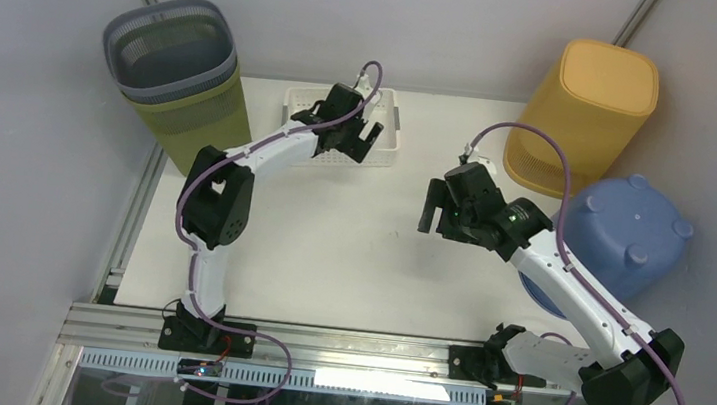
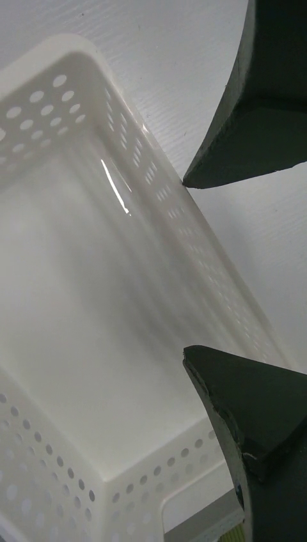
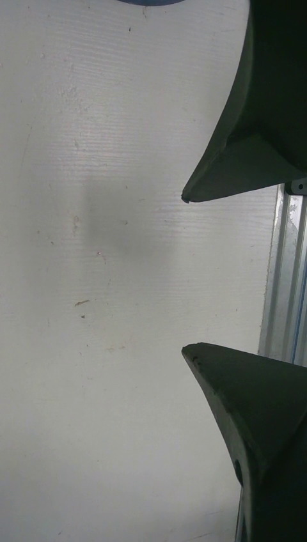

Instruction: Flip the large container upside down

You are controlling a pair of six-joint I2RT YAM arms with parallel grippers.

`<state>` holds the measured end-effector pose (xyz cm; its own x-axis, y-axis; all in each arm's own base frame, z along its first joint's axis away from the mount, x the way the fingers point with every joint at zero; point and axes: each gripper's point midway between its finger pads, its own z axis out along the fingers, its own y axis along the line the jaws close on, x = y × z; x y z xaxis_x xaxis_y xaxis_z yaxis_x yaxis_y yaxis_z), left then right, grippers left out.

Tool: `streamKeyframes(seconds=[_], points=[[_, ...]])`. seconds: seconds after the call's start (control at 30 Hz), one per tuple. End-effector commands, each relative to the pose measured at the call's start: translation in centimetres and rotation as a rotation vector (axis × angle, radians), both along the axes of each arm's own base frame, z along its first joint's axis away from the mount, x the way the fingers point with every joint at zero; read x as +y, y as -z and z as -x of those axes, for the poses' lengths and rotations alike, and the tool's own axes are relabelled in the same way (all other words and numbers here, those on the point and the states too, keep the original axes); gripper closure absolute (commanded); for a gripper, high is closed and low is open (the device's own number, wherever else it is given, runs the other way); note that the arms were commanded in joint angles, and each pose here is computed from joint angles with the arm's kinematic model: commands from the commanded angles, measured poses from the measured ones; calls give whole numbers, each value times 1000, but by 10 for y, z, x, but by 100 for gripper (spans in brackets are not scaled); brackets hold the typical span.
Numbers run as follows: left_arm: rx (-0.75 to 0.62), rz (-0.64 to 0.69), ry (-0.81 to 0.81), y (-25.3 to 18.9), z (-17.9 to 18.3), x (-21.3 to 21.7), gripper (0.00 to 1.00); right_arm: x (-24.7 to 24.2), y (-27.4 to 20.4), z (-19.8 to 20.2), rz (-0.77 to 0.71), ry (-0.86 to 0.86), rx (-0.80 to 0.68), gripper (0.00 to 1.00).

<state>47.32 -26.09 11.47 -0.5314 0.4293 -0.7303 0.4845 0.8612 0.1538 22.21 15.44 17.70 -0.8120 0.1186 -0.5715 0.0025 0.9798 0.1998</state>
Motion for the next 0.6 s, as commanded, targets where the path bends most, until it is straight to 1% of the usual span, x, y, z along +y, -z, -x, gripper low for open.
streamKeyframes(seconds=[0.0, 0.1, 0.17, 0.33, 0.47, 0.5, 0.57], points=[[-43, 34, 51, -4, -8, -10, 1, 5, -11, -5, -42, 10, -42, 15], [-7, 39, 53, 7, 1, -8, 1, 5, -10, -5, -38, 10, -40, 15], [13, 53, 52, 11, 8, -9, 4, 7, -10, -6, -43, 7, -42, 15], [55, 59, 72, 16, 33, -21, 20, 10, -11, -10, -43, 2, -43, 15], [45, 44, 103, 8, 54, -43, 36, 8, -14, -13, -30, 6, -56, 15], [39, 45, 110, 5, 59, -50, 39, 8, -15, -14, -29, 6, -59, 15], [29, 59, 129, -4, 67, -63, 47, 8, -19, -15, -30, 8, -68, 15]])
